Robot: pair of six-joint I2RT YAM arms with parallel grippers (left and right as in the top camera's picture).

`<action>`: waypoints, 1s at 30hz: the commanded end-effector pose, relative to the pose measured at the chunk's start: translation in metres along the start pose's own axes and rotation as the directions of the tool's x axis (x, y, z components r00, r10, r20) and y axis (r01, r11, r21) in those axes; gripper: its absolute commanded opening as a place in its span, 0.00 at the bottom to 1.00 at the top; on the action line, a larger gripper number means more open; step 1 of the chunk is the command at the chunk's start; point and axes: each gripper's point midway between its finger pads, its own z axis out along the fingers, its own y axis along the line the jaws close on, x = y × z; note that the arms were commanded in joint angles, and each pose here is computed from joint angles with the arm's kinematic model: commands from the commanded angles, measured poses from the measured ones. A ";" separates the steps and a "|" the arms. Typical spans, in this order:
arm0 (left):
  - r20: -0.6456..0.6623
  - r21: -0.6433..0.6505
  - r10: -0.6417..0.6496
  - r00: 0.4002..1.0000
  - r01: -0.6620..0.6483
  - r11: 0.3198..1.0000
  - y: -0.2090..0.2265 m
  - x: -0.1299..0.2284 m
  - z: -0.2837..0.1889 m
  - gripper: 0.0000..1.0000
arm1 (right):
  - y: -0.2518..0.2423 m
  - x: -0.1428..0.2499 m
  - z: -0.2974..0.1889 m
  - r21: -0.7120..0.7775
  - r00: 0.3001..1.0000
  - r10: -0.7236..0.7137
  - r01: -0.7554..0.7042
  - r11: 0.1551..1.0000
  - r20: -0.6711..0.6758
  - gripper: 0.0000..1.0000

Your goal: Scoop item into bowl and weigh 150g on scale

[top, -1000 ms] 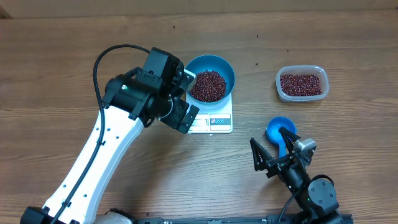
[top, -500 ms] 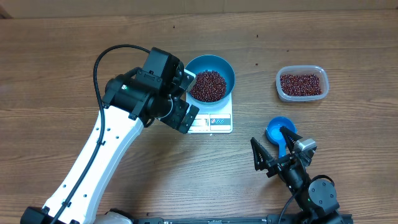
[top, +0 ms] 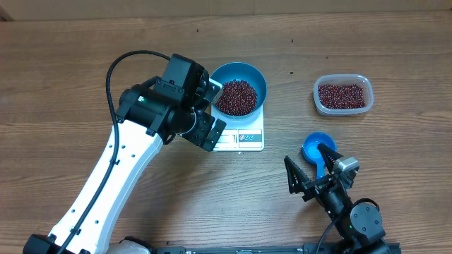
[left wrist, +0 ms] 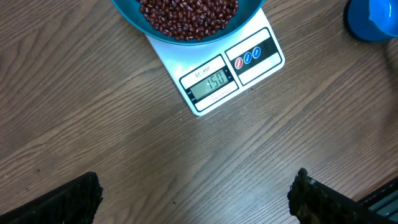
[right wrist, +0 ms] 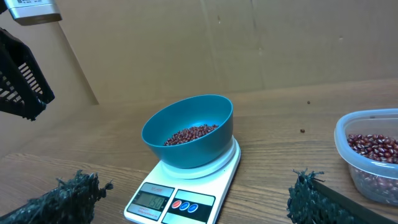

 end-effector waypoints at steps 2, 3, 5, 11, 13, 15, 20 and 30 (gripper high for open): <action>-0.002 0.003 0.004 1.000 -0.004 1.000 -0.002 -0.001 0.001 1.00 | -0.001 0.001 0.000 0.005 1.000 -0.003 0.003 1.000 0.006 1.00; -0.002 0.003 0.004 1.000 -0.004 1.000 -0.002 -0.001 0.001 0.99 | -0.001 0.001 0.000 0.005 1.000 -0.003 0.003 1.000 0.006 1.00; -0.002 0.003 0.004 1.000 -0.004 1.000 -0.002 -0.001 0.001 1.00 | -0.001 0.001 0.000 0.005 1.000 -0.003 0.003 1.000 0.006 1.00; -0.002 0.003 0.004 1.000 -0.004 1.000 -0.002 -0.001 0.001 1.00 | -0.001 0.001 0.000 0.006 1.000 -0.003 0.003 1.000 0.006 1.00; 0.001 0.003 0.004 1.000 -0.004 1.000 -0.002 -0.001 0.000 0.99 | -0.001 0.001 0.000 0.005 1.000 -0.003 0.003 1.000 0.006 1.00; 0.019 0.001 0.006 1.000 -0.006 1.000 -0.003 -0.001 -0.006 0.99 | -0.001 0.001 0.000 0.006 1.000 -0.003 0.003 1.000 0.006 1.00; 0.159 0.003 -0.038 0.987 0.038 0.999 -0.008 0.000 -0.052 1.00 | -0.001 0.001 0.000 0.006 1.000 -0.003 0.003 1.000 0.006 1.00; 0.514 -0.007 -0.187 0.837 0.222 0.975 0.003 0.064 -0.112 0.99 | -0.001 0.001 0.000 0.006 1.000 -0.003 0.003 1.000 0.006 1.00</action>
